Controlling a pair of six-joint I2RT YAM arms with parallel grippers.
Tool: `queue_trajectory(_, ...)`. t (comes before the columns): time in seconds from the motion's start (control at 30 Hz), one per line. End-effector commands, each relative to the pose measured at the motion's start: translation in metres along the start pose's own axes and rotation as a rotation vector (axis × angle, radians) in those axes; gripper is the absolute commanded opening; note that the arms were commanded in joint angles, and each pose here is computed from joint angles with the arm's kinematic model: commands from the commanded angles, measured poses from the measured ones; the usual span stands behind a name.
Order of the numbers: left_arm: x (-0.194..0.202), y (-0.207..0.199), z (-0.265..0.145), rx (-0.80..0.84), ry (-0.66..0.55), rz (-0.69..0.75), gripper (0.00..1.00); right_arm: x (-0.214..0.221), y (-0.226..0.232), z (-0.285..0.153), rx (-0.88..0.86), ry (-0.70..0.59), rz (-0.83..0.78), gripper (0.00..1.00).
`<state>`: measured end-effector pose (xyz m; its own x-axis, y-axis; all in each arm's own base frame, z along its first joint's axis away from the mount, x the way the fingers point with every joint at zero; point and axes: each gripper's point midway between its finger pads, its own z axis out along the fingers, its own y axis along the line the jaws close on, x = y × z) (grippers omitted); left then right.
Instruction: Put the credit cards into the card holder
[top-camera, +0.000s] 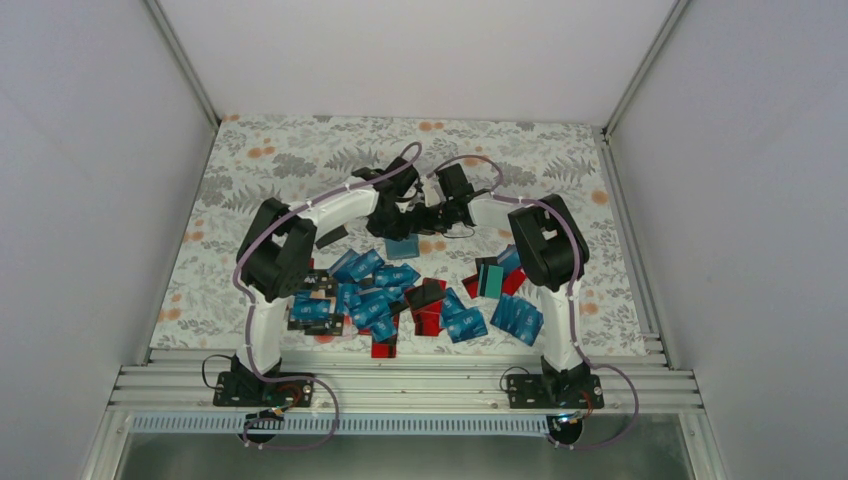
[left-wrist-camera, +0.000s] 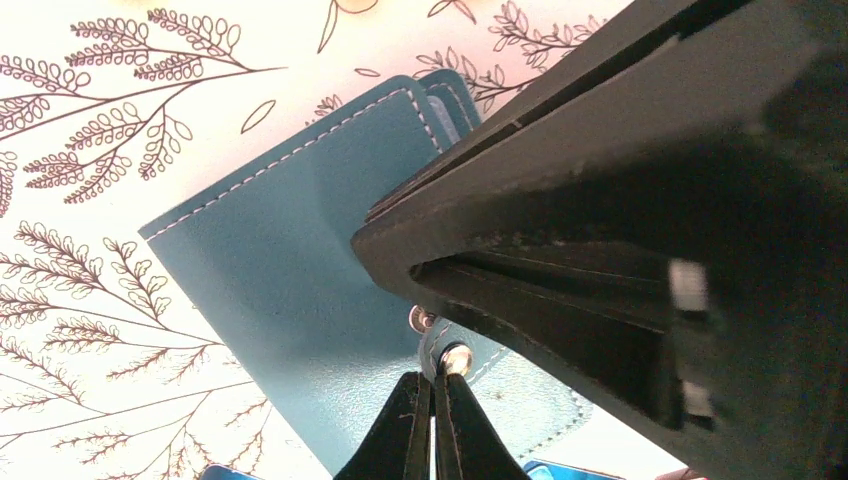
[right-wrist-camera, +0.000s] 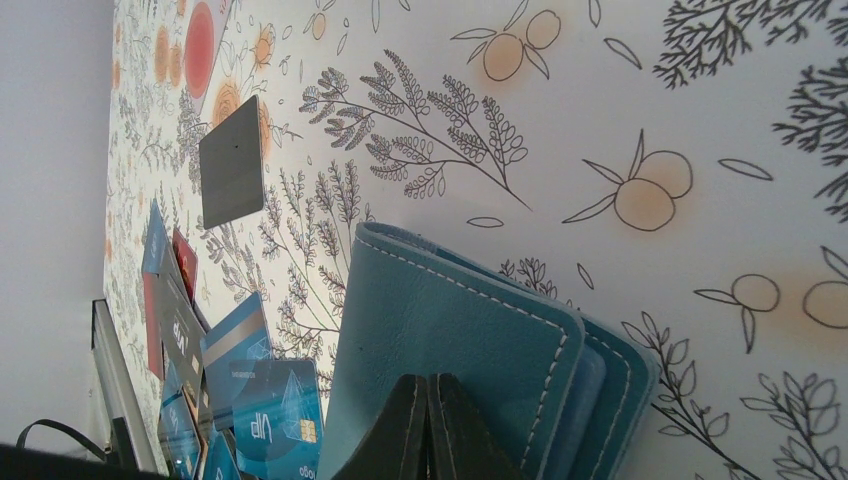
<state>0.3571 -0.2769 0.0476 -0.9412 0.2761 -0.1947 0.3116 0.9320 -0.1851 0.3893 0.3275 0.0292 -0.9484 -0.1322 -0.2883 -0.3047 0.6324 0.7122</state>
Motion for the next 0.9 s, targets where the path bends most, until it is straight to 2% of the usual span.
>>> queue_trajectory(0.0,0.003,0.01,0.008,-0.032,0.007,-0.016,0.02,0.038,-0.058,0.012,0.188,0.088,0.095,0.05)
queue_trajectory(0.33,-0.004,0.01,0.02,-0.027,0.001,-0.011,0.02,0.035,-0.057,0.01,0.185,0.08,0.091,0.04)
queue_trajectory(0.63,0.007,0.029,0.036,-0.123,0.036,-0.019,0.02,0.035,-0.054,0.009,0.174,0.079,0.086,0.05)
queue_trajectory(0.87,0.003,0.029,0.049,-0.115,0.04,-0.001,0.02,0.038,-0.055,0.009,0.173,0.082,0.092,0.05)
